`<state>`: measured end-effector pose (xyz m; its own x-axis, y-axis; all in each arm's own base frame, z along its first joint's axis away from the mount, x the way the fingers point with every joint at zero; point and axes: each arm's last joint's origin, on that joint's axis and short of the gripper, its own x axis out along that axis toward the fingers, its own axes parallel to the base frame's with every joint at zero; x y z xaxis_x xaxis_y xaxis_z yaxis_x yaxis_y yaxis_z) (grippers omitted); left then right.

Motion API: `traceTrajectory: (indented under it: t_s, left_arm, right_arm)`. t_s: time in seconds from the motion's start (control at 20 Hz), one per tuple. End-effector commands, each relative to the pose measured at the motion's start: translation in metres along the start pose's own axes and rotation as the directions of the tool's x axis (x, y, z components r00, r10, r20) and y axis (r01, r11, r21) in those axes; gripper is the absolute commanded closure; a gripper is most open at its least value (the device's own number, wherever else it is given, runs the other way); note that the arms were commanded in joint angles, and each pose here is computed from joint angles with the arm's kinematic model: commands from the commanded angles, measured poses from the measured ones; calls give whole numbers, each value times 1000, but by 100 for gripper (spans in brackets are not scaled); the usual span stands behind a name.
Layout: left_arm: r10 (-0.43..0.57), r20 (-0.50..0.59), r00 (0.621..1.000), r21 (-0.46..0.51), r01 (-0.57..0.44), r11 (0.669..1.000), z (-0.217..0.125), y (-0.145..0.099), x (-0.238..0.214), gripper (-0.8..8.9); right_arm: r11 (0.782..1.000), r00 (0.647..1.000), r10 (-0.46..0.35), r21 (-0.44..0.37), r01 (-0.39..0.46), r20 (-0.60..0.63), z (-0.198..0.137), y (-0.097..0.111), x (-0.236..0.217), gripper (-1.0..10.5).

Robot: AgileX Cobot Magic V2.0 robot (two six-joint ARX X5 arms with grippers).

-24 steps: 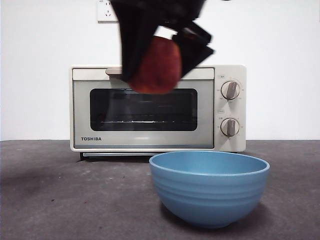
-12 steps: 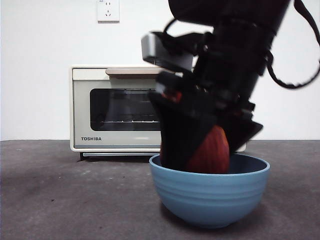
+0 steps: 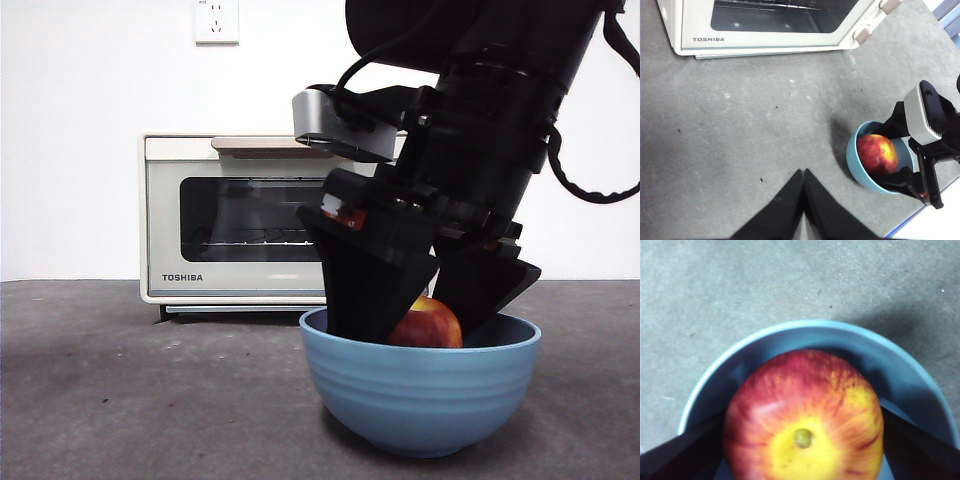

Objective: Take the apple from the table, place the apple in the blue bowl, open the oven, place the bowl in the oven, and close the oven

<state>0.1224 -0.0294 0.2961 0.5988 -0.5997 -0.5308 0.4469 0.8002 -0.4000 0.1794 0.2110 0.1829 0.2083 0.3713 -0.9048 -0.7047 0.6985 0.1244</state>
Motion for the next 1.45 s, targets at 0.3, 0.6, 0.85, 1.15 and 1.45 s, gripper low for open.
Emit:
traceTrajectory:
  t_s: [0.3, 0.6, 0.85, 1.15, 1.45]
  left_arm:
    - [-28, 81, 996, 29, 26, 999, 15, -3, 1, 806]
    - [-97, 132, 986, 51, 91, 995, 37, -8, 25, 806]
    - [-87, 165, 983, 92, 73, 993, 67, -16, 61, 806]
    - [-63, 219, 974, 136, 34, 990, 97, -21, 92, 806]
    - [-57, 225, 973, 186, 14, 983, 122, -17, 126, 806]
  right_arm:
    - [1000, 992, -22, -2, 23, 121, 9, 3, -48, 497]
    - [974, 934, -224, 90, 207, 278, -15, -1, -127, 497]
    - [888, 902, -419, 254, 384, 100, -58, -24, -157, 497]
    - [862, 900, -433, 316, 396, 55, -73, -30, -168, 498]
    - [856, 901, -432, 337, 393, 46, -80, -29, -172, 498]
